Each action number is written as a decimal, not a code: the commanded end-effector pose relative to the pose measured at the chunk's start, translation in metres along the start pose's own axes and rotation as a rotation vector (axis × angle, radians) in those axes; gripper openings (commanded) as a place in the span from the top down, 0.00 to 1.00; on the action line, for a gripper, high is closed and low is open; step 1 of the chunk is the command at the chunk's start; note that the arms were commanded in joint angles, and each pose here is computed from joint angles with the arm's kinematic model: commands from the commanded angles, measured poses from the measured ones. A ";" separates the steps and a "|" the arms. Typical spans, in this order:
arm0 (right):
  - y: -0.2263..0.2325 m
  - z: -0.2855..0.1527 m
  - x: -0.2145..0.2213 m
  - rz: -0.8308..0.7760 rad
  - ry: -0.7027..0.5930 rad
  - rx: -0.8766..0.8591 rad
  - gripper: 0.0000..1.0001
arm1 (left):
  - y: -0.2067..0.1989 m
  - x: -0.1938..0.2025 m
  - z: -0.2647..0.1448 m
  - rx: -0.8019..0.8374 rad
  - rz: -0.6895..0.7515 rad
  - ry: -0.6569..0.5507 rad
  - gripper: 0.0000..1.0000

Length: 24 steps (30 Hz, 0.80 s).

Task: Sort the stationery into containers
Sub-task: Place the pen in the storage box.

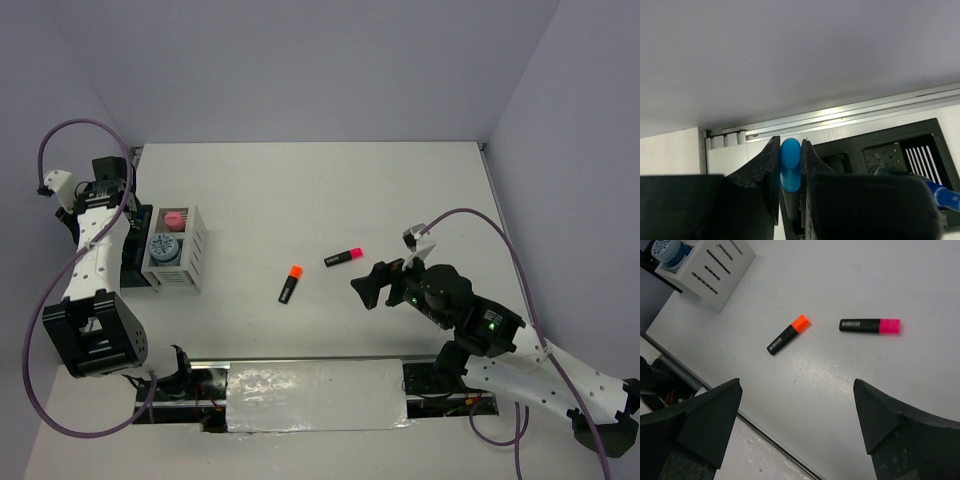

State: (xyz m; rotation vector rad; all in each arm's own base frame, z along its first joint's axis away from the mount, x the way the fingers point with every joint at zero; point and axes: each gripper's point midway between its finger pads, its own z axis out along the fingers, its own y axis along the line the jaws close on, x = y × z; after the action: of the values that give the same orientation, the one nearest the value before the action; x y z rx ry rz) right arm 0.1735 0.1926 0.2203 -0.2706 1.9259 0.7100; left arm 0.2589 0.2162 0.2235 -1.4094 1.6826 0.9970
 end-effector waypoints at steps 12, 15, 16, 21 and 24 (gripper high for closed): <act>0.008 0.000 -0.010 0.015 -0.030 -0.032 0.00 | -0.022 0.006 0.009 0.050 -0.084 0.010 0.44; 0.008 -0.001 -0.009 0.020 -0.031 -0.034 0.00 | -0.020 0.005 0.007 0.048 -0.103 0.013 0.13; 0.007 0.000 -0.008 0.019 -0.028 -0.032 0.00 | -0.020 0.005 0.006 0.048 -0.104 0.014 0.06; -0.009 0.013 -0.005 0.073 -0.008 0.100 0.00 | -0.030 -0.014 -0.020 0.210 -0.094 0.031 0.01; -0.046 0.029 0.011 0.158 0.080 0.422 0.00 | -0.056 -0.022 -0.067 0.514 -0.035 0.030 0.01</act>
State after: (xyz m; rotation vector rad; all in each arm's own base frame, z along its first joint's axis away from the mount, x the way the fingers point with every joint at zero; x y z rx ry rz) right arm 0.1871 0.1934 0.1980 -0.1416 2.0556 0.6150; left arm 0.2881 0.1944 0.2169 -1.3435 1.7697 0.7333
